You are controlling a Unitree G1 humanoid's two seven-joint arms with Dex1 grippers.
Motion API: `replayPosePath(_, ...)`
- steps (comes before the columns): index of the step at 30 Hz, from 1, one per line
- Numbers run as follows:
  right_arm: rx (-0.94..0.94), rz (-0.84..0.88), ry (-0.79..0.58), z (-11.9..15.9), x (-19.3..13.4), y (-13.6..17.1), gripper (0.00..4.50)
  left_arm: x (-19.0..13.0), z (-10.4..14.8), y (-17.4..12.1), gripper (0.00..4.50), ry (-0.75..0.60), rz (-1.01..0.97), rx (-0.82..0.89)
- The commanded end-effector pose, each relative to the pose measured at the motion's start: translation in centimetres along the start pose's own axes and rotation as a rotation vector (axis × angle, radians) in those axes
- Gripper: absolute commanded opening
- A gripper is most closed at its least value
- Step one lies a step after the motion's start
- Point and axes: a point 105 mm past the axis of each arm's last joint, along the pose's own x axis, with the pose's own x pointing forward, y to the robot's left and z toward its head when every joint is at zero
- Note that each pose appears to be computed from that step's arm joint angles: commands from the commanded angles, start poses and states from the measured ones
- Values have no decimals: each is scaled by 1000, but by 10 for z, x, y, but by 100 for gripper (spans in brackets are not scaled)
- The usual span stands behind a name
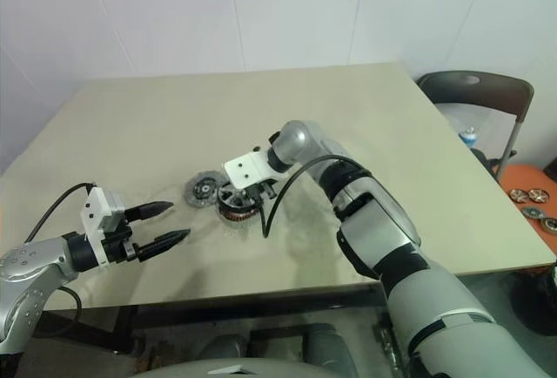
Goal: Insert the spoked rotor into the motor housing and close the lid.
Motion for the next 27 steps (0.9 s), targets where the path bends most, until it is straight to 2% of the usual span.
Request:
replayPosePath(1, -2, -51, -33, 12, -13, -18, 96, -1, 11, 0, 402, -29, 0, 40)
replayPosePath(27, -41, -6, 33, -4, -9, -3, 96, 1, 13, 2, 402, -40, 5, 42)
